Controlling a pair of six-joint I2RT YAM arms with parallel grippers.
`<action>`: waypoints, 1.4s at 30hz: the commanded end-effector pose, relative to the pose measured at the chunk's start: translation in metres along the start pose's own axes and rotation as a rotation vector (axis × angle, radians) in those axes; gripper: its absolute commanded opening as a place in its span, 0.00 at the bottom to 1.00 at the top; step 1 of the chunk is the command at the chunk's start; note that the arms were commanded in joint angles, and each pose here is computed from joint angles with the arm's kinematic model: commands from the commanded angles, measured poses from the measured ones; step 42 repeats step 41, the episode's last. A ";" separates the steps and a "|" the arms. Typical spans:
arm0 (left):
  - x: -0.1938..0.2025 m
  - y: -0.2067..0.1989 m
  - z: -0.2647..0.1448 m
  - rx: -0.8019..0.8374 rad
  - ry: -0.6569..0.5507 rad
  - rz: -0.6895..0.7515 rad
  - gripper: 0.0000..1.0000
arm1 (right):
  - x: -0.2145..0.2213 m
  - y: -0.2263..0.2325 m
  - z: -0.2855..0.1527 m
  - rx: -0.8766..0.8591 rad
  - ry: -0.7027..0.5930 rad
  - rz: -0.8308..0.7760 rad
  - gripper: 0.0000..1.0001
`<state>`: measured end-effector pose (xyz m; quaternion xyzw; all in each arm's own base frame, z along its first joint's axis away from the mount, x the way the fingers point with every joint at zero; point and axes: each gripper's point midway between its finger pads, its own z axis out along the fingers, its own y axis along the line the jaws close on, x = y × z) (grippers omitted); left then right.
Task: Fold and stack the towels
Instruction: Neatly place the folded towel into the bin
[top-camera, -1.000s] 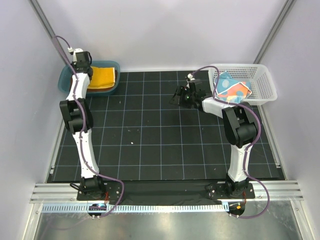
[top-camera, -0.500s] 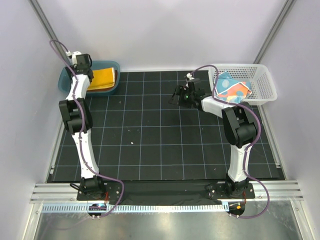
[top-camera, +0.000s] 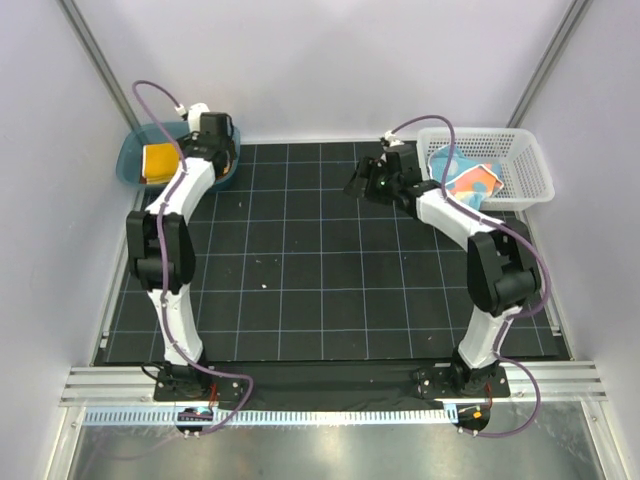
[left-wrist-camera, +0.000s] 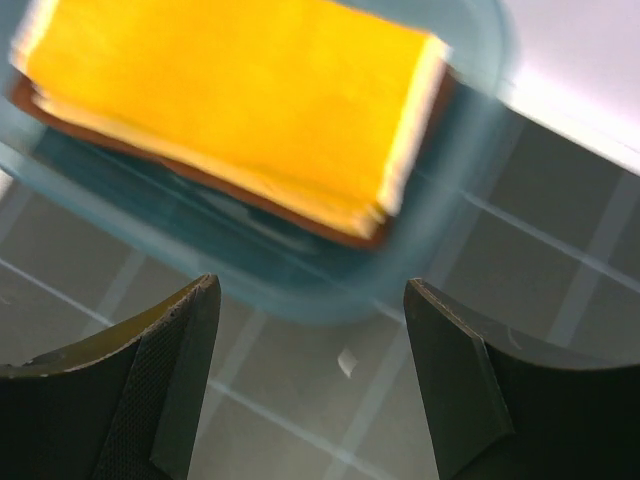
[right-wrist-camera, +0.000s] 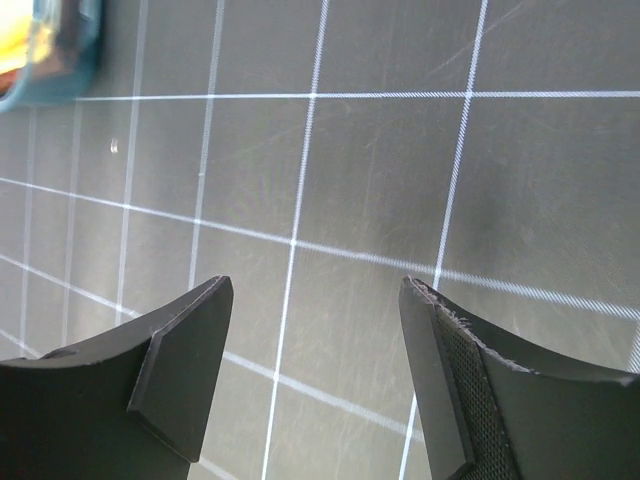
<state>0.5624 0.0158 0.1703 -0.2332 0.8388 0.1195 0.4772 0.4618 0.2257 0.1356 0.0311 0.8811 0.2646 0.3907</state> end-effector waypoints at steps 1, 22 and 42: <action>0.007 -0.034 -0.048 0.111 -0.016 -0.081 0.77 | -0.023 0.013 -0.046 0.011 -0.082 -0.035 0.75; 0.139 -0.082 -0.284 0.685 0.172 0.148 0.76 | 0.014 -0.049 -0.218 0.303 -0.290 -0.041 0.90; 0.158 -0.072 -0.312 0.769 0.218 0.211 0.76 | 0.016 -0.052 -0.228 0.317 -0.279 -0.085 1.00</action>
